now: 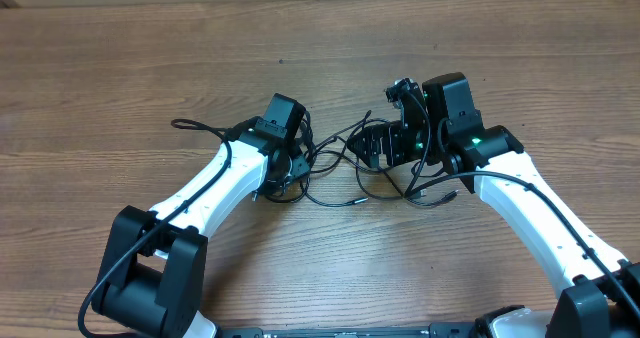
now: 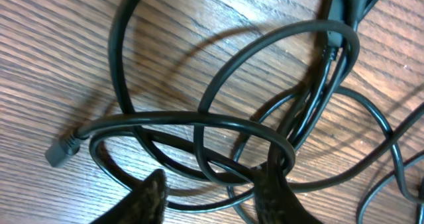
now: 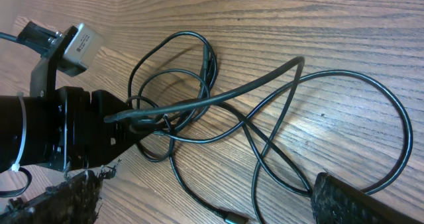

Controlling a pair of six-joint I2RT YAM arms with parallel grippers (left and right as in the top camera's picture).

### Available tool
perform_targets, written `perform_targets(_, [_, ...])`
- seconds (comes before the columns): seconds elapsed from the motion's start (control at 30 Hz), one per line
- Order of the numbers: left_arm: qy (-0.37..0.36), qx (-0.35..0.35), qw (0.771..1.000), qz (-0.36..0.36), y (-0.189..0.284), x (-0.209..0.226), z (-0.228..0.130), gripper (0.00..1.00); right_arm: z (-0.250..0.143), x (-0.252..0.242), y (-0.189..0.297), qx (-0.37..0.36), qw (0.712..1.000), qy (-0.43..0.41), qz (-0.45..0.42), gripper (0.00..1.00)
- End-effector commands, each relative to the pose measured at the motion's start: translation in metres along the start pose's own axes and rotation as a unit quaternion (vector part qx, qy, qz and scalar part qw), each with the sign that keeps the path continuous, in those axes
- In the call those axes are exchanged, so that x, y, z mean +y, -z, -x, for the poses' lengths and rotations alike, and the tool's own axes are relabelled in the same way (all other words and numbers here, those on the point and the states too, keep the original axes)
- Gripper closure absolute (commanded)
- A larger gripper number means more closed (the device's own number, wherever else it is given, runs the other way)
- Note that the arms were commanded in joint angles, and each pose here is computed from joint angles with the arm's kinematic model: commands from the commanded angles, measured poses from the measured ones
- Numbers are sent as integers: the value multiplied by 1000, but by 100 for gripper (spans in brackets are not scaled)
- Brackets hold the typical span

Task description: Untangle cables

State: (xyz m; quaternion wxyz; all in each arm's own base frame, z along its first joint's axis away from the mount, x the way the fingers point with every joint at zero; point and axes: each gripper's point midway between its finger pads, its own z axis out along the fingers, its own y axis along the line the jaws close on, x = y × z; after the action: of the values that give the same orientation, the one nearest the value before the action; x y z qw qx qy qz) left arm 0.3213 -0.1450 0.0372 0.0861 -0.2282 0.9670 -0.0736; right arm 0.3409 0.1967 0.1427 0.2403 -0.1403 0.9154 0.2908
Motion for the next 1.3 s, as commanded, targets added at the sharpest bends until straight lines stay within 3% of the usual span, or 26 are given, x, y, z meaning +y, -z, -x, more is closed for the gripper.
perform_targets(0.0, [6,-2,1000,23,-7,8,-1,65,7,1,1,-7,1000,8,-2,0])
perform_targets(0.07, [18,10,999,30,-7,12,-7,68,7,1,1,-6,1000,7,-2,0])
perform_targets(0.27, [46,19,997,62,-5,25,-15,64,7,1,1,-7,1000,8,-2,0])
perform_targets(0.3, [52,13,996,68,-5,28,-13,62,7,1,1,-7,1000,8,-2,0])
perform_targets(0.4, [69,-8,995,67,-6,26,-5,41,7,1,1,-7,1000,8,-2,0])
perform_targets(0.53, [69,-22,997,33,-7,11,4,37,7,1,1,-7,1000,8,-2,0])
perform_targets(0.67, [54,-10,998,-2,-7,-4,3,37,7,1,1,-6,1000,7,-2,0])
perform_targets(0.87, [45,-6,999,-7,-7,-6,1,39,7,1,1,-7,1000,7,-2,0])
perform_targets(1.0, [40,-2,999,-14,-7,-9,1,45,7,1,1,-6,1000,7,-2,0])
perform_targets(1.27, [14,-14,999,-38,-7,-20,7,45,7,1,1,-7,1000,7,-2,0])
